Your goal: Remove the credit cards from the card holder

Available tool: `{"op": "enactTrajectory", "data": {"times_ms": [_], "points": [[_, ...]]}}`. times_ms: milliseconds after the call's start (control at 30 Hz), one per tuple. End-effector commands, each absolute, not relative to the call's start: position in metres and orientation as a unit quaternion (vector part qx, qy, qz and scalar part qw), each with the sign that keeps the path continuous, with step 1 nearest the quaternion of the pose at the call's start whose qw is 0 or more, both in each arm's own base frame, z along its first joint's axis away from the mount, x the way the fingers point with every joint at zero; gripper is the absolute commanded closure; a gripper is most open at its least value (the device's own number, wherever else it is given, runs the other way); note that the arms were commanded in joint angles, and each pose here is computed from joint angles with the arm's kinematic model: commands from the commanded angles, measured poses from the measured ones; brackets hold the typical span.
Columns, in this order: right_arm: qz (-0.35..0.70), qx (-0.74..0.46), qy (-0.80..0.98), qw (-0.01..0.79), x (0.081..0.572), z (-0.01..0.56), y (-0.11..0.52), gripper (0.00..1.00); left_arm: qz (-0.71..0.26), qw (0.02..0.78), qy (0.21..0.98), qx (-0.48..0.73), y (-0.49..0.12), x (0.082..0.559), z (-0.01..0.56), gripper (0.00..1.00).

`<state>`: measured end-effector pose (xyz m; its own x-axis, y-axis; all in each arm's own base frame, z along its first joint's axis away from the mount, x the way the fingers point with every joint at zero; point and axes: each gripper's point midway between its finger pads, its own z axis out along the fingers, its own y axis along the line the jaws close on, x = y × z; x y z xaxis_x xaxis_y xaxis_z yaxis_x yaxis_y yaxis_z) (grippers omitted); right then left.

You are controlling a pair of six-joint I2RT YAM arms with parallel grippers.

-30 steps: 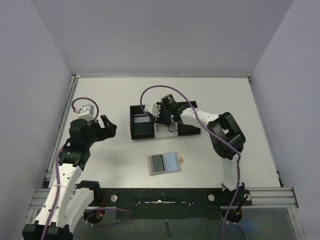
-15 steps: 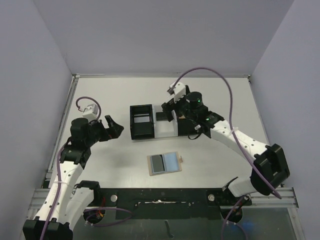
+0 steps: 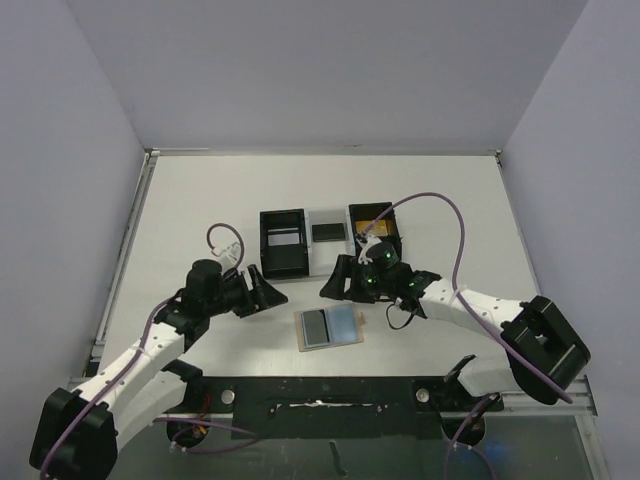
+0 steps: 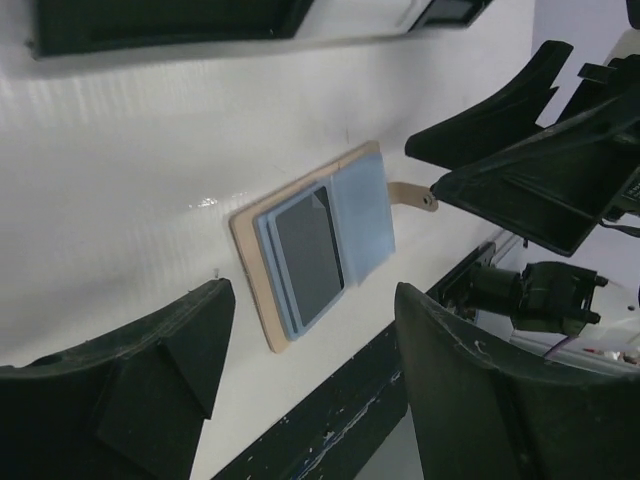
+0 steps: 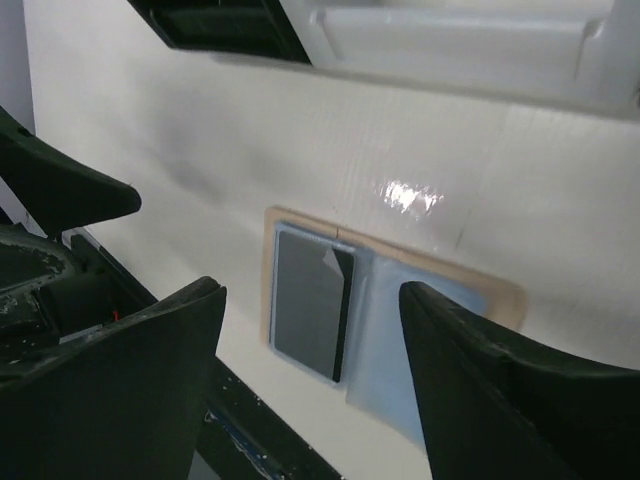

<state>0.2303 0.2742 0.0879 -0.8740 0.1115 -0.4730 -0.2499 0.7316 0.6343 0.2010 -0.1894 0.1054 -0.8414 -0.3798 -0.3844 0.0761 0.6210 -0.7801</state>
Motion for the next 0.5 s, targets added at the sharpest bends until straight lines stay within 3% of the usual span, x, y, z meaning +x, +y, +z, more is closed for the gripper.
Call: {"op": "enactTrajectory", "data": {"times_ms": [0, 233, 467], "points": [[0.38, 0.054, 0.882, 0.274, 0.23, 0.111, 0.288, 0.34, -0.448, 0.279, 0.845, -0.085, -0.215, 0.206, 0.117, 0.39], [0.385, 0.057, 0.892, 0.229, 0.211, 0.089, 0.3, 0.54, -0.427, 0.26, 0.863, -0.077, -0.233, 0.2, 0.106, 0.51], [0.378, 0.054, 0.902, 0.2, 0.198, 0.072, 0.301, 0.58, -0.42, 0.238, 0.872, -0.08, -0.25, 0.202, 0.1, 0.56]]}}
